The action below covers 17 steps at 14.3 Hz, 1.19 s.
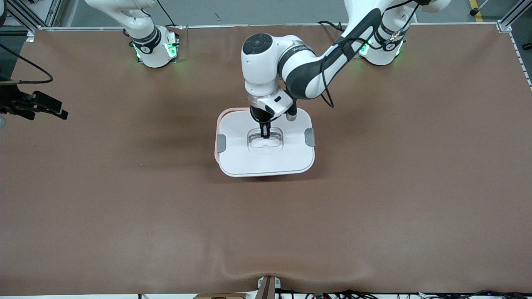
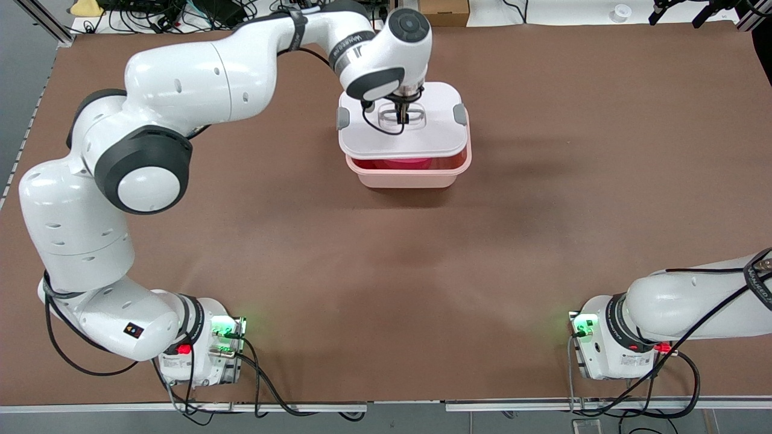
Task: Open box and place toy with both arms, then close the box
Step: 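Lower the white lid onto the box and press it with the left gripper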
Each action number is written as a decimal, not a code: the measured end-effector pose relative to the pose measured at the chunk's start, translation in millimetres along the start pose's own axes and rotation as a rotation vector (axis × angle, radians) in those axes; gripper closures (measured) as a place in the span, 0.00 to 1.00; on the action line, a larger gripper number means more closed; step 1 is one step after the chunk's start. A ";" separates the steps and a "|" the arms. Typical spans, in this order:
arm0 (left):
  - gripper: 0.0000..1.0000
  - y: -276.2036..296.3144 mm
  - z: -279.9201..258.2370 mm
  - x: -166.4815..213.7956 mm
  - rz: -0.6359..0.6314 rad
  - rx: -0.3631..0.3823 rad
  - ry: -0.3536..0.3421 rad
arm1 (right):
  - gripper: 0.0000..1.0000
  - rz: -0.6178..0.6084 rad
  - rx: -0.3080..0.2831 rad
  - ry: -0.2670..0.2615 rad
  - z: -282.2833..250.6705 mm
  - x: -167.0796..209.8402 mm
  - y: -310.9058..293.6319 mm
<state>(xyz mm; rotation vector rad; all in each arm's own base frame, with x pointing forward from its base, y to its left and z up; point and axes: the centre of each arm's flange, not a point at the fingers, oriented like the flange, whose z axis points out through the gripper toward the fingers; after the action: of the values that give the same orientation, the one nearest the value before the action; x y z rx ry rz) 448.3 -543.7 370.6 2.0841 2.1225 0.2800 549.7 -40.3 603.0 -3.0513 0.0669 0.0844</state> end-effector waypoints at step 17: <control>0.93 -35.6 9.1 -16.9 0.059 -0.006 -0.001 | 0.00 0.001 -0.093 0.006 -0.4 0.6 8.0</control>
<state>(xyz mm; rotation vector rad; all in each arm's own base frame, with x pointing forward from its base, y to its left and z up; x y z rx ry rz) 416.2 -560.9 352.9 2.1452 2.0602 0.2921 549.9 -48.3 602.7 -3.1445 0.0661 0.0810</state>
